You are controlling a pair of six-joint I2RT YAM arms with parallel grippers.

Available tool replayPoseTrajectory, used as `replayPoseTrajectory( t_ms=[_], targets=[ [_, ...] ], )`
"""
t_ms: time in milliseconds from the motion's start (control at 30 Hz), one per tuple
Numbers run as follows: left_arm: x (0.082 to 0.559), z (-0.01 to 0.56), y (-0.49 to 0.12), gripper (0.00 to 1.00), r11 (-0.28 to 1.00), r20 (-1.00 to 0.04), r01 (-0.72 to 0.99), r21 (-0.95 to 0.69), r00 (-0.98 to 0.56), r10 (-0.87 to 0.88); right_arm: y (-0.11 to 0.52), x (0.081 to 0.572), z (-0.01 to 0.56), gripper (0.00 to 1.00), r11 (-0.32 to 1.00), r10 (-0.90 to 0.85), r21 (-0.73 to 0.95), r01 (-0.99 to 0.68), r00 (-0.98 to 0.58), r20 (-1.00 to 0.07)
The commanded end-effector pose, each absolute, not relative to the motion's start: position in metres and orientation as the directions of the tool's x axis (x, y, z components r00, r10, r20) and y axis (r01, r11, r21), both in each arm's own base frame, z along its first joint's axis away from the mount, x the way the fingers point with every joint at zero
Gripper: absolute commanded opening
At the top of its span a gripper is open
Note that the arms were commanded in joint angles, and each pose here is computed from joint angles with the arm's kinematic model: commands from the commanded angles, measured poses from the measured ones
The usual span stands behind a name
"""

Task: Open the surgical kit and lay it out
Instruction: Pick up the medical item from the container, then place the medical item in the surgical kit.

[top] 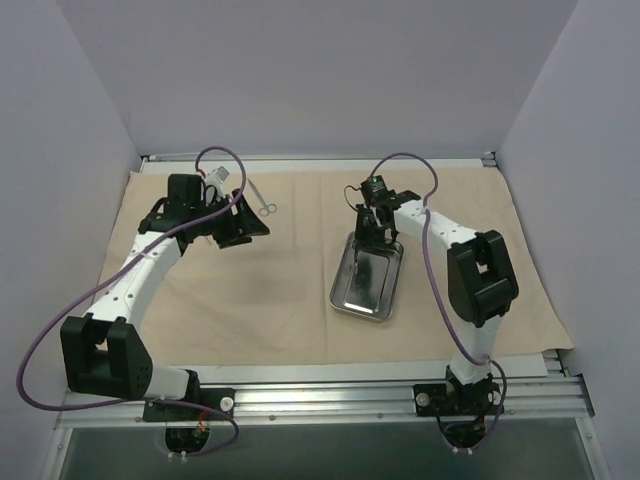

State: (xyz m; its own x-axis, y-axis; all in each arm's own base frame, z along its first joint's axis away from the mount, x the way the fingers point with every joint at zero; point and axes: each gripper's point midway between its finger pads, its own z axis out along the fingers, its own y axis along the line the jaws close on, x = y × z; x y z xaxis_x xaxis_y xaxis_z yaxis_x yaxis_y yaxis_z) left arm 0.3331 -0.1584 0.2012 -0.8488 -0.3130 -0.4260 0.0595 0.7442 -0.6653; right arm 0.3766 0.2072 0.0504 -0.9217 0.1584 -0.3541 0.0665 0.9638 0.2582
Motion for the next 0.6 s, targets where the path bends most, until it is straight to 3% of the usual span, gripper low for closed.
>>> replayPoseTrajectory(
  t_ms=[0,300,567],
  targets=[
    [0.336,0.245,-0.203,0.73,0.588,-0.480,0.241,-0.772,-0.828,-0.290,0.233,0.360,0.112,0.00,0.897,0.135,0.438,-0.053,-0.912,-0.388],
    [0.329,0.255,-0.282,0.76,0.567,-0.498,0.319,-0.760,-0.845,-0.192,0.270,0.354,0.209,0.00,0.715,0.237,0.679,-0.166,-0.856,-0.459],
    [0.335,0.254,-0.316,0.76,0.559,-0.492,0.334,-0.759,-0.856,-0.156,0.280,0.355,0.230,0.00,0.692,0.251,0.699,-0.179,-0.849,-0.466]
  ],
)
